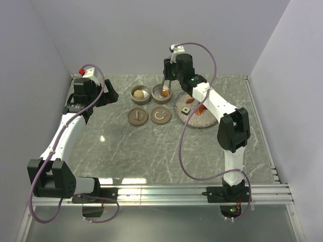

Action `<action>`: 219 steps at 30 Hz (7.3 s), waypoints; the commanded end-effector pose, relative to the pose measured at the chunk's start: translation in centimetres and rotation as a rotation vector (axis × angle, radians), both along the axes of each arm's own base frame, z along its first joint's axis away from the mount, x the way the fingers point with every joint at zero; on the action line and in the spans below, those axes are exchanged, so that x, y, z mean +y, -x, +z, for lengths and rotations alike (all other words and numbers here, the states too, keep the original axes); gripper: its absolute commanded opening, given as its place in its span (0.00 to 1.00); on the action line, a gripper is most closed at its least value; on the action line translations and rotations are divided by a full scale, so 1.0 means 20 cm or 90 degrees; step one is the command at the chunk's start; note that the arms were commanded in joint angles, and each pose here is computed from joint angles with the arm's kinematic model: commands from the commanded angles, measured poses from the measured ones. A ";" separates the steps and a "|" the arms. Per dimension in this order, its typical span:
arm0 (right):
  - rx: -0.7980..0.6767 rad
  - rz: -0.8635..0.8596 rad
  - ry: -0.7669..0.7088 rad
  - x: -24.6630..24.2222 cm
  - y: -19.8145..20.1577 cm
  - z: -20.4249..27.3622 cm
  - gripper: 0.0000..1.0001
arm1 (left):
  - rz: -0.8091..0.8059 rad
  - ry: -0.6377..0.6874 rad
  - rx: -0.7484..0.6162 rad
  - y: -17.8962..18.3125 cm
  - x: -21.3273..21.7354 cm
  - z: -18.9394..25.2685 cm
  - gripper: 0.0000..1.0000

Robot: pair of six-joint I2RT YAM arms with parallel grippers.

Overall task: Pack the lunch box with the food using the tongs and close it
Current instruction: Place the food into the lunch box, then pick up the food using the clamp, then place the food into the lunch box, then pick up the food using the clamp

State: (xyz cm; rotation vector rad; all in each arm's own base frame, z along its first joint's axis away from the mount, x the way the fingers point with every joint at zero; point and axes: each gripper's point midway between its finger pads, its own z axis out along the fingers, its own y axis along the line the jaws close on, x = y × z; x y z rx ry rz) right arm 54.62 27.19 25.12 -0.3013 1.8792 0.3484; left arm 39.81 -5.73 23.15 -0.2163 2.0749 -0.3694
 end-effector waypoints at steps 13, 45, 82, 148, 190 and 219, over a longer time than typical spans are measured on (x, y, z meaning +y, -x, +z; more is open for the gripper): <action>-0.145 -0.095 -0.037 -0.22 -0.01 0.53 0.49 | -0.003 0.000 -0.039 -0.04 0.00 0.09 0.99; 0.015 -0.211 -0.003 -0.56 0.39 -0.04 0.51 | -0.024 0.019 -0.039 -0.04 -0.04 0.07 0.99; -0.010 -0.226 0.037 -0.48 0.35 -0.12 0.28 | -0.019 0.012 -0.043 -0.04 -0.03 0.07 0.99; -0.125 0.089 -0.150 0.57 0.07 0.36 0.52 | -0.004 -0.006 -0.028 0.00 0.01 0.04 1.00; -0.061 -0.297 0.071 -0.94 0.31 0.00 0.50 | -0.024 0.015 -0.037 0.00 -0.03 0.06 1.00; -0.042 -0.267 0.064 -0.93 0.17 -0.06 0.27 | -0.026 0.015 -0.029 -0.03 -0.03 0.05 0.99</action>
